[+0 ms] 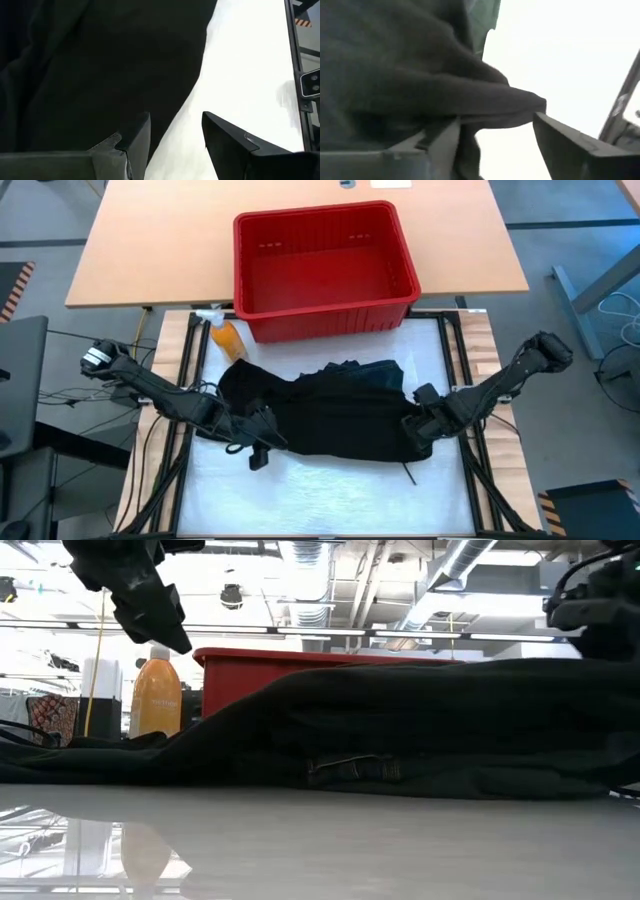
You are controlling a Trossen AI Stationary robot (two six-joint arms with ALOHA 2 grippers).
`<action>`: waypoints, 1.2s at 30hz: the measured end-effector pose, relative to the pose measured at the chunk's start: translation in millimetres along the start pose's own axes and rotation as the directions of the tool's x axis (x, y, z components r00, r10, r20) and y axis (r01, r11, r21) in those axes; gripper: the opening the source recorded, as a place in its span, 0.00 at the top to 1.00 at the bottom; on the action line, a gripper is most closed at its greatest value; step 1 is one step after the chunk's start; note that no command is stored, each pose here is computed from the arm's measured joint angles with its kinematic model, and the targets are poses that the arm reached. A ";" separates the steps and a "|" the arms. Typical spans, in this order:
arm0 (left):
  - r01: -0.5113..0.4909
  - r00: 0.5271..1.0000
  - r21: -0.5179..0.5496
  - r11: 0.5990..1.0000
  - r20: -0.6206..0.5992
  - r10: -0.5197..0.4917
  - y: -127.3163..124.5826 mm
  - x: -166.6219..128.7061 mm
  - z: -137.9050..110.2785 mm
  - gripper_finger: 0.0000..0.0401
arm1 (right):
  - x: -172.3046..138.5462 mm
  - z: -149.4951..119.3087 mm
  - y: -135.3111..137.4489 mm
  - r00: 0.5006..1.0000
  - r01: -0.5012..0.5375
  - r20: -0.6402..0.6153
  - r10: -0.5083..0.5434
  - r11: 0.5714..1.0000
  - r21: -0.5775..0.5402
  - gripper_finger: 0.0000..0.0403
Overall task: Fold Laundry from Bin
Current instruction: Fold the black shirt from the red laundry bin
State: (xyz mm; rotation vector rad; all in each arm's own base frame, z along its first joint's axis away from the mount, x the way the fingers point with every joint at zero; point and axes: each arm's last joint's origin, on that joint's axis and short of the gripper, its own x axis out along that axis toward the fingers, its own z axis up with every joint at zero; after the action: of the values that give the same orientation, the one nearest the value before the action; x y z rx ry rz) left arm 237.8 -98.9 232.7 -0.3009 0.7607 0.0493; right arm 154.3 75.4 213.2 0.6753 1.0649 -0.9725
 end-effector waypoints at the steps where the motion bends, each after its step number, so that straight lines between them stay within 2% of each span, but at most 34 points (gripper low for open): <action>1: 0.001 1.000 0.000 1.000 0.000 -0.001 0.1 -0.4 0.0 0.58 | 1.1 3.0 -0.6 1.000 0.013 0.003 -0.013 1.000 -0.023 0.29; 6: 0.025 1.000 -0.014 1.000 -0.012 -0.025 -0.5 -1.6 0.0 0.58 | 12.5 17.5 -2.3 0.998 0.052 0.042 -0.044 0.975 -0.217 0.15; 11: 0.048 0.998 -0.049 0.998 -0.028 -0.049 -1.1 -1.6 -0.3 0.58 | 36.0 33.1 -3.7 1.000 0.021 -0.006 -0.026 0.911 -0.411 0.11; 17: 0.083 0.995 -0.110 0.991 -0.053 -0.089 -2.2 -1.7 -1.0 0.58 | 68.6 50.4 -13.6 1.000 -0.018 -0.031 0.004 0.875 -0.483 0.10; 20: 0.092 0.993 -0.139 0.986 -0.062 -0.102 -2.6 -1.8 -1.3 0.58 | 82.5 55.4 -16.9 0.998 -0.068 -0.038 0.056 0.852 -0.519 0.10; 23: 0.098 0.991 -0.172 0.980 -0.069 -0.112 -2.8 -1.8 -1.6 0.58 | 95.3 56.1 -20.1 0.990 -0.139 -0.062 0.126 0.802 -0.581 0.11; 29: 0.112 0.988 -0.212 0.971 -0.080 -0.131 -3.5 -1.9 -1.7 0.58 | 108.8 55.6 -23.4 0.974 -0.197 -0.064 0.215 0.682 -0.704 0.17; 36: 0.111 0.988 -0.237 0.965 -0.081 -0.134 -3.6 -1.9 -1.7 0.58 | 114.1 52.9 -24.8 0.942 -0.313 -0.151 0.299 0.622 -0.717 0.39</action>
State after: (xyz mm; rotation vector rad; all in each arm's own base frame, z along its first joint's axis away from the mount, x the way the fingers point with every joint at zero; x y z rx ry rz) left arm 235.8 -102.8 233.7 -0.5765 0.8324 0.0063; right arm 171.8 -16.5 125.5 0.1663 1.1906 -0.1716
